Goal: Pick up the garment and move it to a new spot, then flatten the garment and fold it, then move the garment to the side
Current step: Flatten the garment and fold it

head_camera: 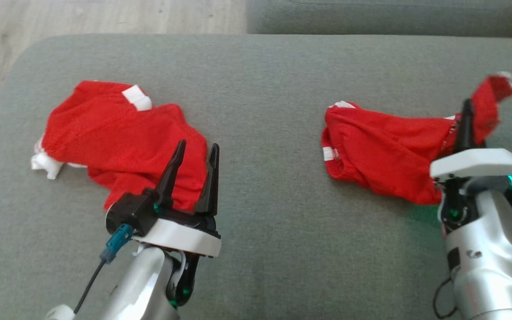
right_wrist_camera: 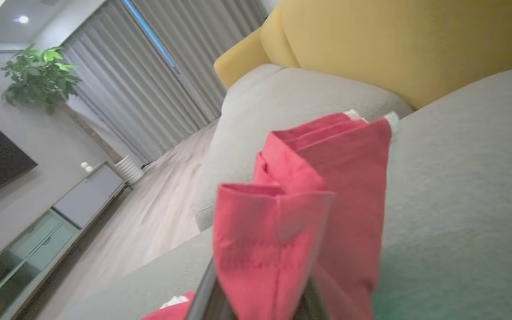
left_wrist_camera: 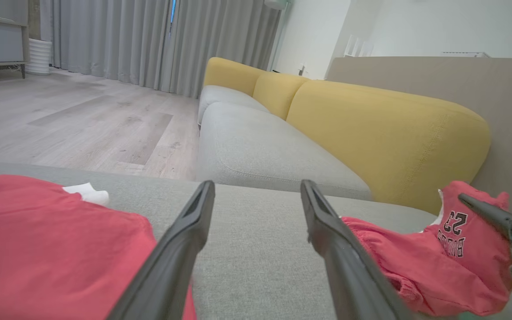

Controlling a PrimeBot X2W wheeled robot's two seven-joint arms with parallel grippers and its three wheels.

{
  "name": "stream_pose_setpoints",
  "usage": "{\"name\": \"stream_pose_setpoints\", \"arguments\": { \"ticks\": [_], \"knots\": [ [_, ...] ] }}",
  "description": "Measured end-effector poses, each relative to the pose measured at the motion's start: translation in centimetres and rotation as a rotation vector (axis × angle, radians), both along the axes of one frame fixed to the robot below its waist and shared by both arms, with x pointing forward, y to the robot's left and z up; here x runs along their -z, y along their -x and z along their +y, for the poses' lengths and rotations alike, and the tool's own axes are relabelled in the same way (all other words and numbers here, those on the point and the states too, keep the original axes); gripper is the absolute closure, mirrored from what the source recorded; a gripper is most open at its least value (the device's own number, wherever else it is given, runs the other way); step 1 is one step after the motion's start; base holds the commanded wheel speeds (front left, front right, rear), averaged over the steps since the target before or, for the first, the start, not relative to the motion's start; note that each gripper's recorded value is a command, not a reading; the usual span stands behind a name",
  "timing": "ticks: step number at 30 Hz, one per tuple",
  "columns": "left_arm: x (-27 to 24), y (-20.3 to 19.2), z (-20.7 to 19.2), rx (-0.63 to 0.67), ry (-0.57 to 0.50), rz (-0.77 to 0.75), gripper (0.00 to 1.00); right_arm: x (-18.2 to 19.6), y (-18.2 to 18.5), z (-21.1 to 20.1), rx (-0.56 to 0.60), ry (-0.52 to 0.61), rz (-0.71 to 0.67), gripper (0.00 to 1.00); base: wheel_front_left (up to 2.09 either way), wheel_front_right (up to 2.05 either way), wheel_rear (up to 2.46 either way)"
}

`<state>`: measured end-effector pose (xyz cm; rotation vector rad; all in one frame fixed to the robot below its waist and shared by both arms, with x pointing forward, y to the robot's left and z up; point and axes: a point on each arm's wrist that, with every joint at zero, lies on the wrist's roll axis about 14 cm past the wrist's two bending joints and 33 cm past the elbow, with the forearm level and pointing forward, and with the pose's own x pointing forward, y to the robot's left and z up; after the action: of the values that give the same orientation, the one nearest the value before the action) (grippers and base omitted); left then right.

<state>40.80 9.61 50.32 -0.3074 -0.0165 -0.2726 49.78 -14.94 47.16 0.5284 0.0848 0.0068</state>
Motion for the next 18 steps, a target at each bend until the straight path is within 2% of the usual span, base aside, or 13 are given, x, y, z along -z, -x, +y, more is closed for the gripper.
{"name": "stream_pose_setpoints", "arguments": {
  "ticks": [9,18],
  "knots": [
    [0.3,1.4,2.0,-0.060,-0.008,0.013,0.00,-1.7,0.2,8.3,-0.238,0.002,-0.051,1.00,0.00,0.00,0.00],
    [0.4,1.8,2.9,-0.087,-0.006,0.018,0.00,-0.1,2.1,12.5,-0.383,0.039,-0.008,1.00,0.00,0.00,0.00]
  ]
}}
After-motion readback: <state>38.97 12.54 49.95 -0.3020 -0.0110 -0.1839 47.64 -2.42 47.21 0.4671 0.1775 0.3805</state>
